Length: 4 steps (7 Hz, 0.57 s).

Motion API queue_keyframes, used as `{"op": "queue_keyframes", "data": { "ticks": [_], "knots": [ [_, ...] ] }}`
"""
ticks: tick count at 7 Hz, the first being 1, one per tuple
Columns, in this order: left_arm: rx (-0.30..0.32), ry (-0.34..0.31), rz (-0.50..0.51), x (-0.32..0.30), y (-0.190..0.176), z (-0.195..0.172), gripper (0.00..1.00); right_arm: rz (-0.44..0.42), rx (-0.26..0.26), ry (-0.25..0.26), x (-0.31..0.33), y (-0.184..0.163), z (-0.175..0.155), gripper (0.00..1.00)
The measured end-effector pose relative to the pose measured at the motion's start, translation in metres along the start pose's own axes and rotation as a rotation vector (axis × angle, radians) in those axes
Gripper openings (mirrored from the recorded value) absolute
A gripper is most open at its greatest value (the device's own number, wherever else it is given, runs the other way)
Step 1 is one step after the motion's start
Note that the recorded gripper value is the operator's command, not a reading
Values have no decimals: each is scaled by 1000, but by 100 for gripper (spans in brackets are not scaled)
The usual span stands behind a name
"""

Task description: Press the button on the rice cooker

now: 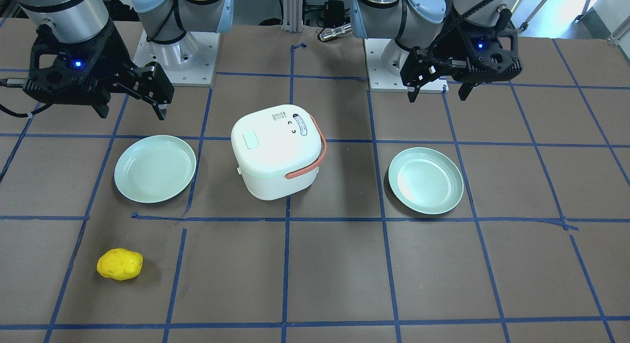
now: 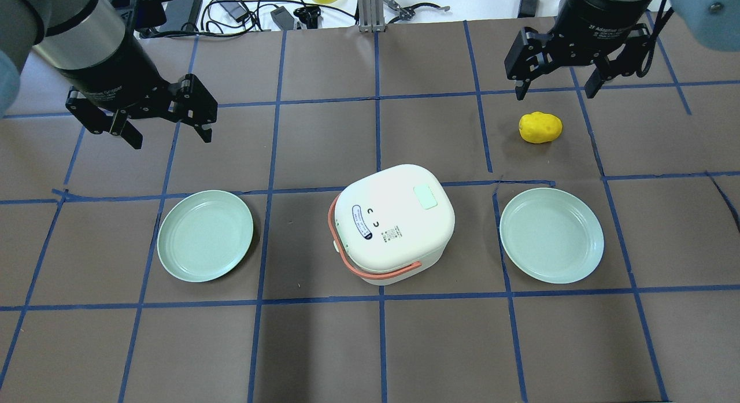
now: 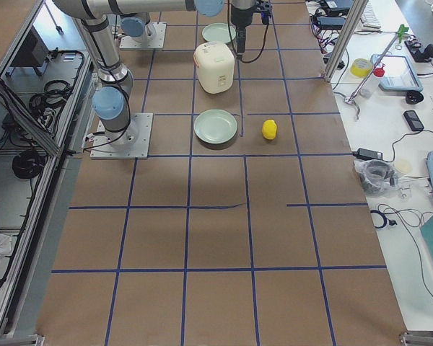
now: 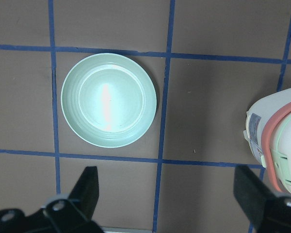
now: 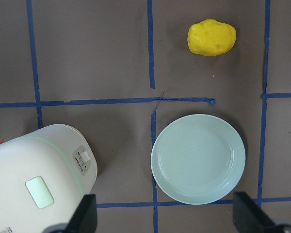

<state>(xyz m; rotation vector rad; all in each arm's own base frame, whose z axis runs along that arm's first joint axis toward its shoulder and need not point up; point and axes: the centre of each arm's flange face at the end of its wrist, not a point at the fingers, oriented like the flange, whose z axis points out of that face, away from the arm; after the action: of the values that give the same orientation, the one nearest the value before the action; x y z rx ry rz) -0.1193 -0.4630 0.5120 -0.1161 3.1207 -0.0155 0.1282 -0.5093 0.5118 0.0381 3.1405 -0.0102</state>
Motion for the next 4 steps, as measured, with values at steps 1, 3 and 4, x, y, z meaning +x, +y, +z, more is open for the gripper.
{"op": "queue_keyframes", "data": {
  "ticks": [1, 3, 4],
  "knots": [
    [0, 0, 0, 0, 0, 0, 100, 0, -1, -4, -1, 0, 1, 100],
    [0, 0, 0, 0, 0, 0, 100, -6, 4, -13, -6, 1, 2, 72],
    [0, 0, 0, 0, 0, 0, 100, -17, 3, -15, -18, 3, 5, 45]
  ]
}}
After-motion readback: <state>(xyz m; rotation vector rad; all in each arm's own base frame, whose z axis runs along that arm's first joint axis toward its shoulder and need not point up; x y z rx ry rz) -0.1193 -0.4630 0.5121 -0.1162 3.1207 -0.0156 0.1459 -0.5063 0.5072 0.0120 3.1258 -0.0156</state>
